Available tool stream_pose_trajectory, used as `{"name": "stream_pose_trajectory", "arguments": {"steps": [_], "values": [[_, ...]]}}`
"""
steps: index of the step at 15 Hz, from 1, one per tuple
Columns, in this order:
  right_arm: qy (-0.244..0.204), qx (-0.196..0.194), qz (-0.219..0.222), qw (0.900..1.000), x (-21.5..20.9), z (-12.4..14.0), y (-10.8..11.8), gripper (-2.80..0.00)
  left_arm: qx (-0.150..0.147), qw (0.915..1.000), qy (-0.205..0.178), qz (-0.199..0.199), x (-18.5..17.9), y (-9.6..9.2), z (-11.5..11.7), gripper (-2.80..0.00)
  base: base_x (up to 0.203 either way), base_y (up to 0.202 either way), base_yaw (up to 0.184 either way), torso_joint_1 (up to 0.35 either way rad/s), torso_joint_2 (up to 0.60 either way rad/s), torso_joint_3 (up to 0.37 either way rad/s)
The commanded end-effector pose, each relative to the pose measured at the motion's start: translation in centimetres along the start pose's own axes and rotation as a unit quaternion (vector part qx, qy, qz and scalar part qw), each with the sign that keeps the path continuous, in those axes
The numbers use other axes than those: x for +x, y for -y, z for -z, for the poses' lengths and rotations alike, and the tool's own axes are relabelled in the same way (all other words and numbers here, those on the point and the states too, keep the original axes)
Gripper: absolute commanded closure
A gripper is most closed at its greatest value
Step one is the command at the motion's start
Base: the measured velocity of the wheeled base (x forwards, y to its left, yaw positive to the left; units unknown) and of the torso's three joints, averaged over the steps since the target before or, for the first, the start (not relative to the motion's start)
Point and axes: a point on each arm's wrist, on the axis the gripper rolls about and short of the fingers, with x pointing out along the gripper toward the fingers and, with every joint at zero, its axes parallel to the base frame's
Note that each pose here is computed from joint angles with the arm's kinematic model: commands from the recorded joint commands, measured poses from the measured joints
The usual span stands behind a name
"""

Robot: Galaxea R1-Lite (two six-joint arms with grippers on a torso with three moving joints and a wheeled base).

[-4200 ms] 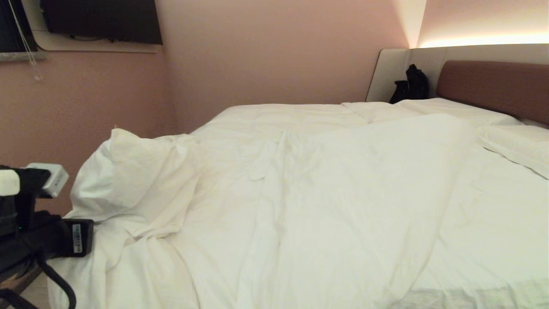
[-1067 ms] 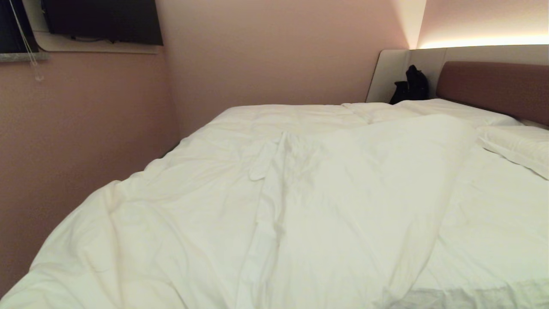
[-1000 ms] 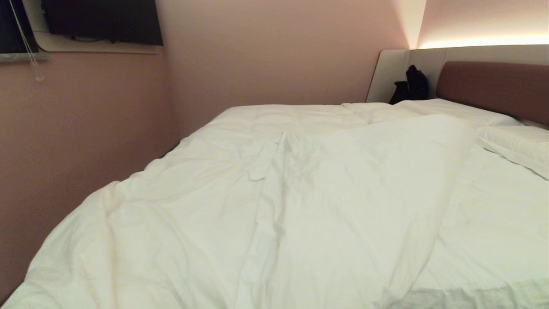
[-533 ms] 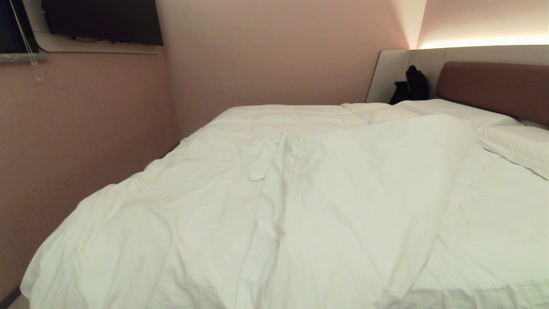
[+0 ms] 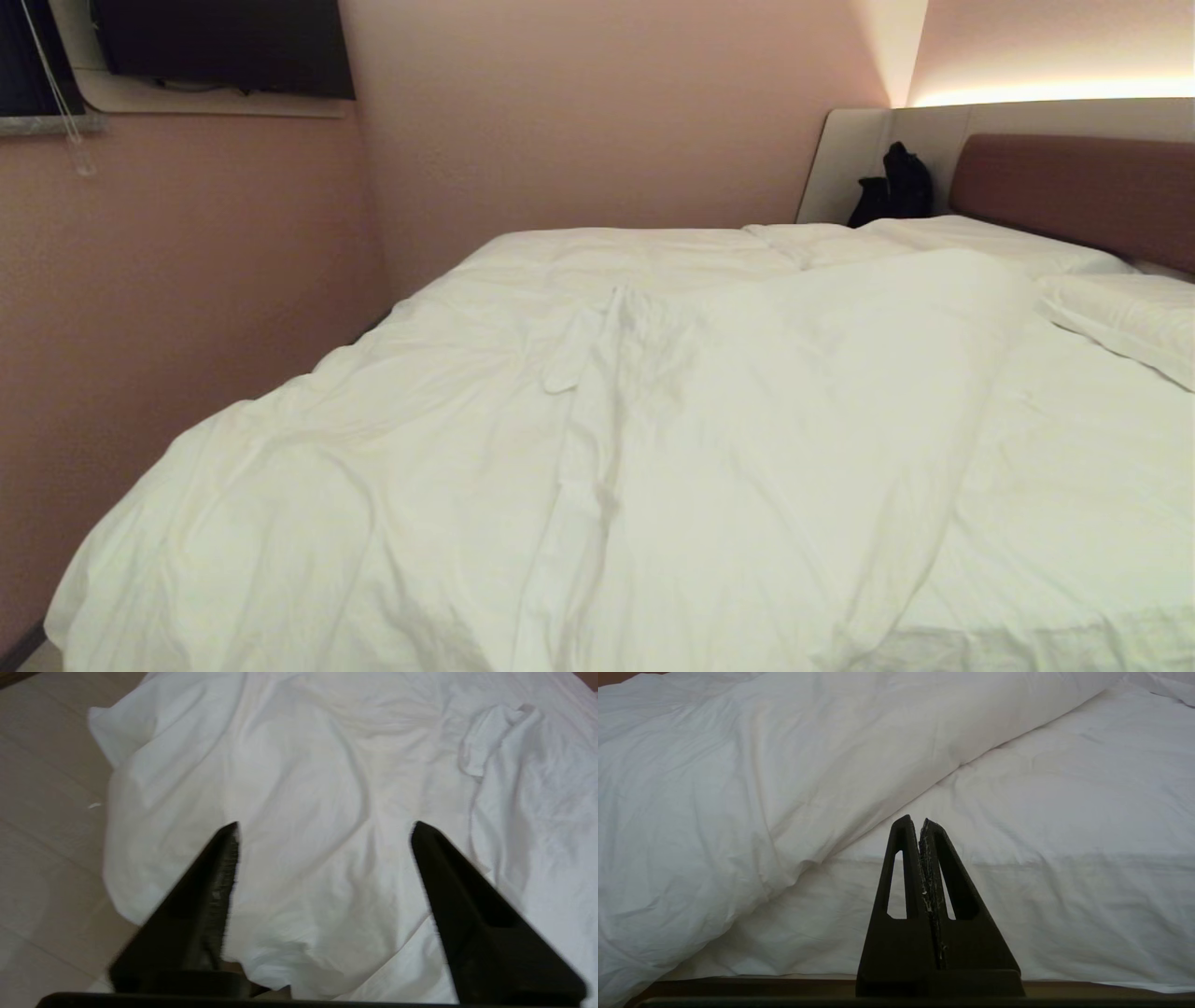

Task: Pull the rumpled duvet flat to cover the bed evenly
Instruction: Flatten the corners of the folded blanket

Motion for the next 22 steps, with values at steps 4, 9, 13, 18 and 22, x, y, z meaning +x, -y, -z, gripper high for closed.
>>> {"name": "stream_pose_trajectory", "arguments": {"steps": [4,9,13,18,22], "values": [[0.0,0.0,0.0,1.0,0.0,0.0,0.0,0.0,-0.035,0.994,-0.102,-0.016,9.1,2.6,-3.5,0.0,0.0,0.0,0.0,0.0,0.0,0.0],[0.0,0.0,0.0,1.0,0.0,0.0,0.0,0.0,-0.039,0.9878,-0.126,-0.082,18.4,3.0,-4.5,0.0,0.0,0.0,0.0,0.0,0.0,0.0],[0.0,0.0,0.0,1.0,0.0,0.0,0.0,0.0,-0.043,0.9787,-0.126,-0.156,23.5,2.4,-4.7,0.0,0.0,0.0,0.0,0.0,0.0,0.0],[0.0,0.0,0.0,1.0,0.0,0.0,0.0,0.0,-0.078,0.9572,-0.163,-0.226,29.4,-0.9,-3.9,0.0,0.0,0.0,0.0,0.0,0.0,0.0],[0.0,0.0,0.0,1.0,0.0,0.0,0.0,0.0,-0.081,0.9492,-0.153,-0.263,32.8,-5.7,-5.5,0.0,0.0,0.0,0.0,0.0,0.0,0.0]]}}
